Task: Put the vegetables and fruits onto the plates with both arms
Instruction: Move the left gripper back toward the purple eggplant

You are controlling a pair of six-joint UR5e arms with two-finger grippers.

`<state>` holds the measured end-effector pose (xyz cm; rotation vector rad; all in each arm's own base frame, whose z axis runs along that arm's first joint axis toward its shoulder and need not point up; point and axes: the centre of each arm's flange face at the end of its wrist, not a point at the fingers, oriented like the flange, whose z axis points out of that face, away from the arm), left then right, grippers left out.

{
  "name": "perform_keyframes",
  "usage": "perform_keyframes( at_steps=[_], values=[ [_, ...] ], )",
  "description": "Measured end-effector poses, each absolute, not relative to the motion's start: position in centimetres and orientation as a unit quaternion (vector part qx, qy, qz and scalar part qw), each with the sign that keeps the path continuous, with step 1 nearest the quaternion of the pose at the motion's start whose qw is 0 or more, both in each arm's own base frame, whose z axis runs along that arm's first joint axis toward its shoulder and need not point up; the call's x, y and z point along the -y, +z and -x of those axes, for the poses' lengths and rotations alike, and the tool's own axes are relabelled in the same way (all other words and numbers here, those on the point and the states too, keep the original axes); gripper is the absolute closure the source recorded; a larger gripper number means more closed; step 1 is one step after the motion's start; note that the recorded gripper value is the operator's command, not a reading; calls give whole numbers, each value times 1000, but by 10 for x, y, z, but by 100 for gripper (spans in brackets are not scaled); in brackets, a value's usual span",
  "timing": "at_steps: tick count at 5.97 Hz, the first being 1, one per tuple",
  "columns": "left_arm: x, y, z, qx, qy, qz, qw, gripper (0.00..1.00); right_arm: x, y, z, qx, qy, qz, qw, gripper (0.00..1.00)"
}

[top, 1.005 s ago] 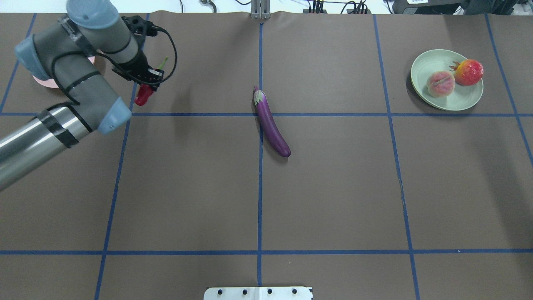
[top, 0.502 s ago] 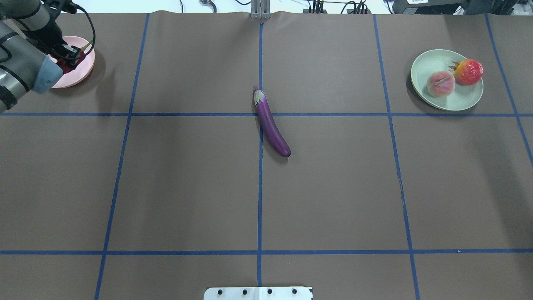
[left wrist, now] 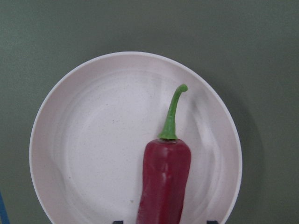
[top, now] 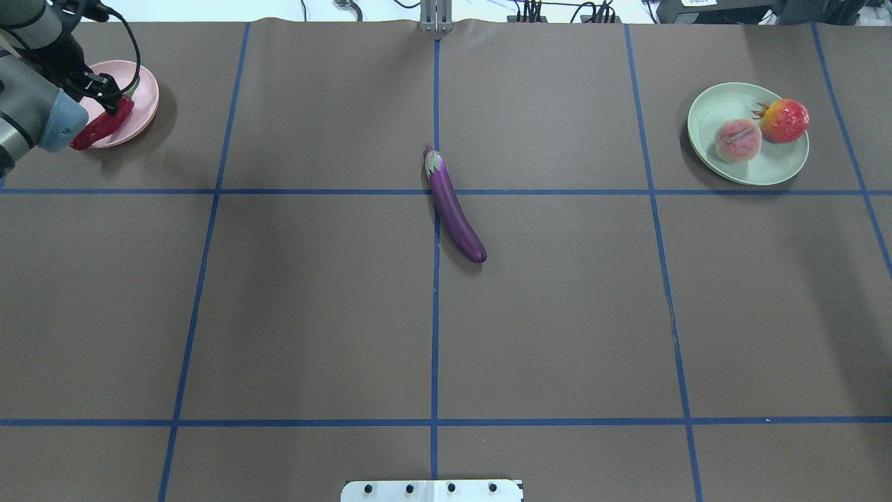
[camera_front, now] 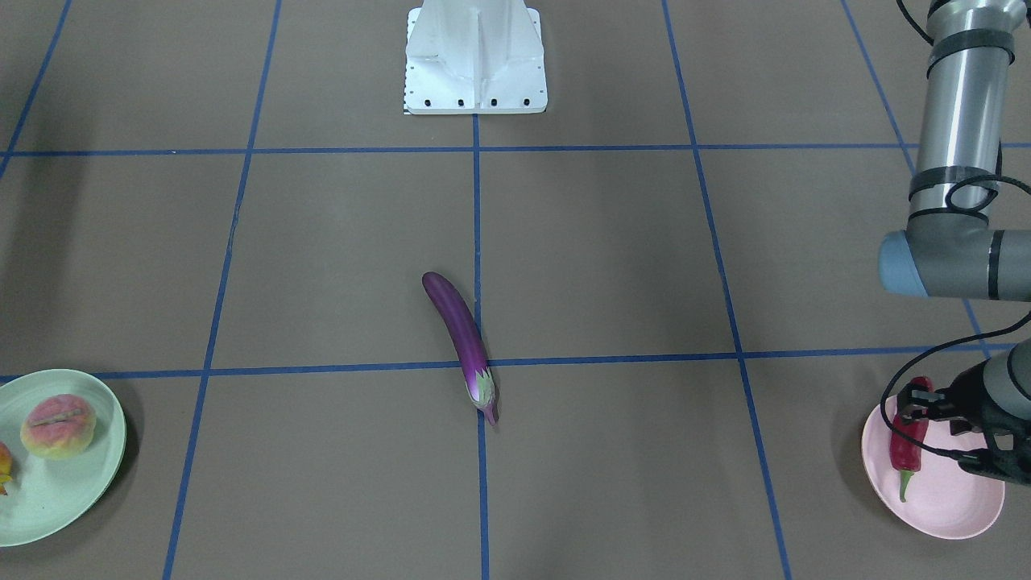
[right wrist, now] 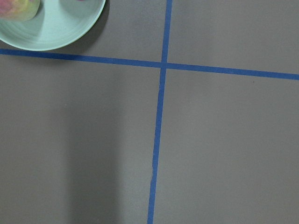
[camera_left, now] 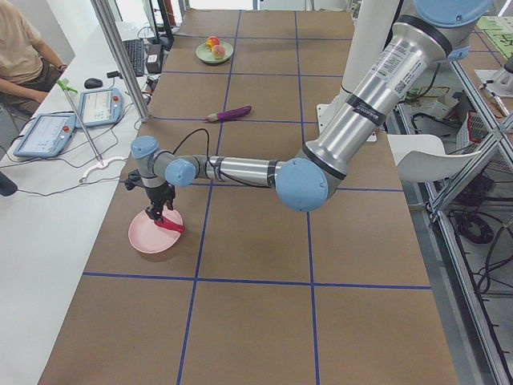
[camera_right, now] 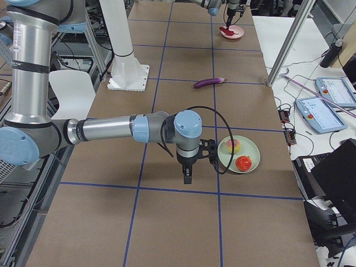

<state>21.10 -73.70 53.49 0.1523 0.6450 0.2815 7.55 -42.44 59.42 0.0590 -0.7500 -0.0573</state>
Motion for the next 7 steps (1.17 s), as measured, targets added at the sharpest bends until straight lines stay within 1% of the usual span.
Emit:
perform_keyframes(
  at_steps=[2,3,7],
  values=[
    [731,476,-227,-357,89,-85,926,0,424,594,-75,371,-28,-29,928,0],
    [714,436,-266,-392,52,-68,916,0,424,593,-75,371,-29,-29,928,0],
    [618,237,-518,-435,-74,-23,897,0,424,593,-75,372,-29,-30,927,0]
  ],
)
